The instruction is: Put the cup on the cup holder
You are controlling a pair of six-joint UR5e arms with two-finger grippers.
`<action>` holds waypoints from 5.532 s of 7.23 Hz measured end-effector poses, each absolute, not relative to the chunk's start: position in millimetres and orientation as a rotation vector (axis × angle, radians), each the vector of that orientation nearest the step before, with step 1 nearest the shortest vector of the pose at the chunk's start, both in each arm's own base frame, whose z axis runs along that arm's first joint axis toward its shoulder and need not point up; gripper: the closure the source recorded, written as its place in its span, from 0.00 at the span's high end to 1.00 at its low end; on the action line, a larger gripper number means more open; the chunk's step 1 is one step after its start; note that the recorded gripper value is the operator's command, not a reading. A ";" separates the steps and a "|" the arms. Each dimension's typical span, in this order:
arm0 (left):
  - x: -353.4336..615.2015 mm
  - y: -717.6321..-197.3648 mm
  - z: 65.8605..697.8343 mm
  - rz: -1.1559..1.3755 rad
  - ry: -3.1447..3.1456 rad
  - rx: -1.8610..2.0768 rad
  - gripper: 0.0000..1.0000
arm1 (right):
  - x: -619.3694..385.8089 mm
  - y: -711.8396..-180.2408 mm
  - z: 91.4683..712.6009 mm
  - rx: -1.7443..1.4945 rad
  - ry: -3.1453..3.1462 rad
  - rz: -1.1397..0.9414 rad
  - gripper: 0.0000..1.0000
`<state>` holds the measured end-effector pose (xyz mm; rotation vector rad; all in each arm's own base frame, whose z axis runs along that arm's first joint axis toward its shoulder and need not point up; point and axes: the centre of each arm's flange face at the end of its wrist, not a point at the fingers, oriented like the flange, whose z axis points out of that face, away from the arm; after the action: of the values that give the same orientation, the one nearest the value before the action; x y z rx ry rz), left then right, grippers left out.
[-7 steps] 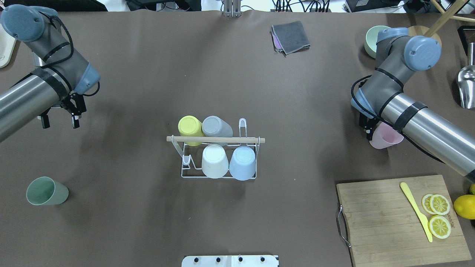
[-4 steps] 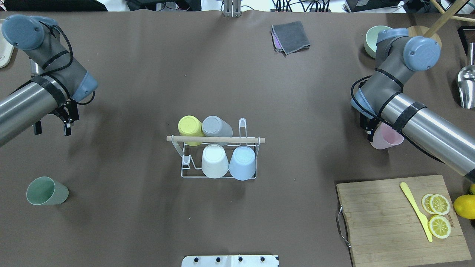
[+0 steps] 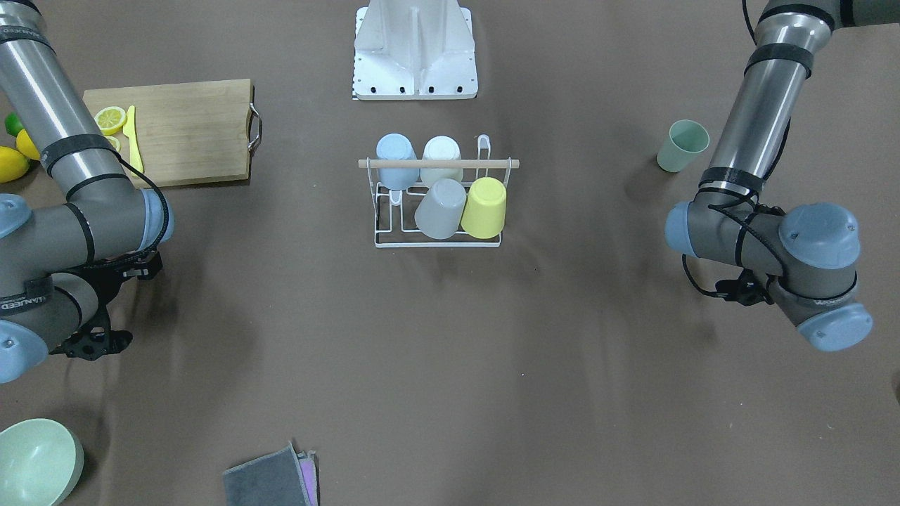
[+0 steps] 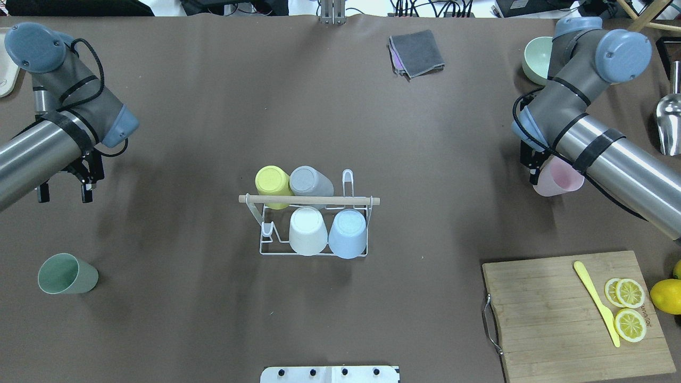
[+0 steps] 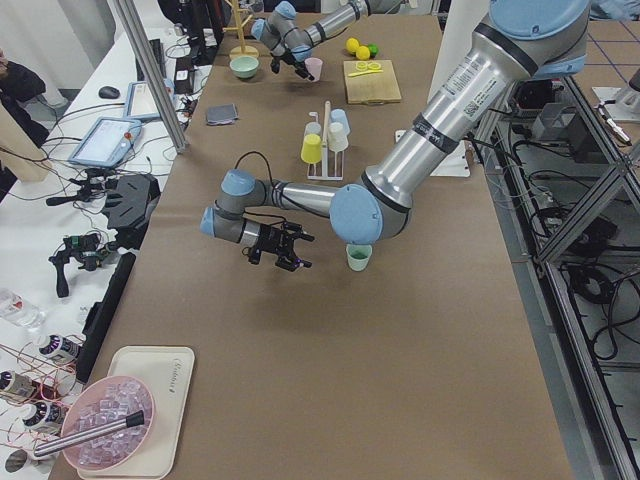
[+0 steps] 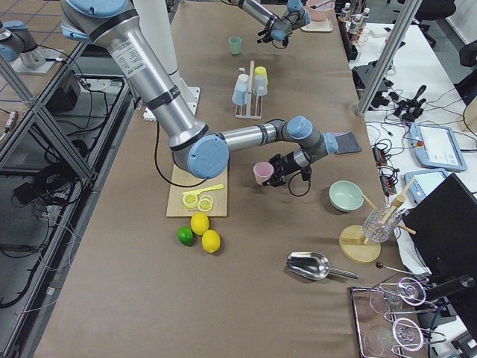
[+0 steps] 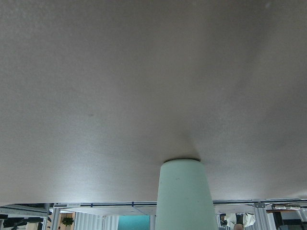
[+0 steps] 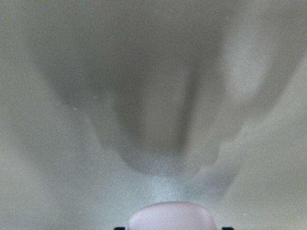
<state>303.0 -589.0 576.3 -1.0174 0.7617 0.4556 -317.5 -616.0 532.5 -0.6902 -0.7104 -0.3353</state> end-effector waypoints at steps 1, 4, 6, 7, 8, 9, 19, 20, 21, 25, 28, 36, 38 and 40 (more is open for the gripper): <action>305.2 -588.8 575.4 0.436 0.789 -1.016 0.97 | -302.1 -624.4 517.6 -0.651 -0.730 -0.328 0.35; 304.4 -577.2 579.2 0.414 0.817 -1.070 0.97 | -272.2 -634.0 472.8 -0.533 -0.833 -0.349 0.33; 303.8 -566.0 579.4 0.405 0.818 -1.128 0.97 | -258.2 -631.0 451.2 -0.452 -0.961 -0.398 0.33; 308.0 -561.0 579.8 0.405 0.811 -1.146 0.97 | -259.0 -626.8 443.9 -0.426 -1.030 -0.418 0.33; 313.6 -554.7 582.8 0.409 0.803 -1.161 0.97 | -262.0 -624.5 437.7 -0.393 -1.110 -0.456 0.31; 320.0 -546.6 588.4 0.415 0.793 -1.175 0.97 | -263.9 -623.2 432.4 -0.343 -1.194 -0.511 0.31; 336.2 -505.3 615.1 0.433 0.761 -1.225 0.97 | -245.2 -580.3 419.9 0.497 -1.813 -0.912 0.27; 336.1 -503.4 616.7 0.431 0.760 -1.229 0.97 | -244.0 -579.0 414.8 0.580 -1.856 -0.907 0.27; 337.2 -501.3 616.8 0.427 0.763 -1.232 0.89 | -244.4 -578.9 410.7 0.679 -1.891 -0.909 0.27; 337.3 -476.7 616.8 0.432 0.798 -1.269 0.79 | -260.4 -575.1 408.0 1.081 -1.930 -0.964 0.27; 347.5 -459.3 625.5 0.428 0.806 -1.275 0.06 | -292.4 -566.9 398.7 1.328 -1.979 -0.912 0.28; 303.0 -490.6 603.5 0.353 0.851 -1.246 0.00 | -353.7 -545.6 365.5 1.710 -1.951 -0.935 0.28; 259.5 -523.8 567.2 0.361 0.917 -1.126 0.00 | -379.9 -535.0 347.7 1.744 -1.982 -0.959 0.28; 198.5 -564.6 519.0 0.340 1.003 -0.944 0.00 | -402.4 -522.8 340.0 1.788 -1.997 -0.962 0.28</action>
<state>198.5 -564.6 519.0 -0.9438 1.0030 0.3399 -402.4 -522.8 340.0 1.7880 -1.9972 -0.9623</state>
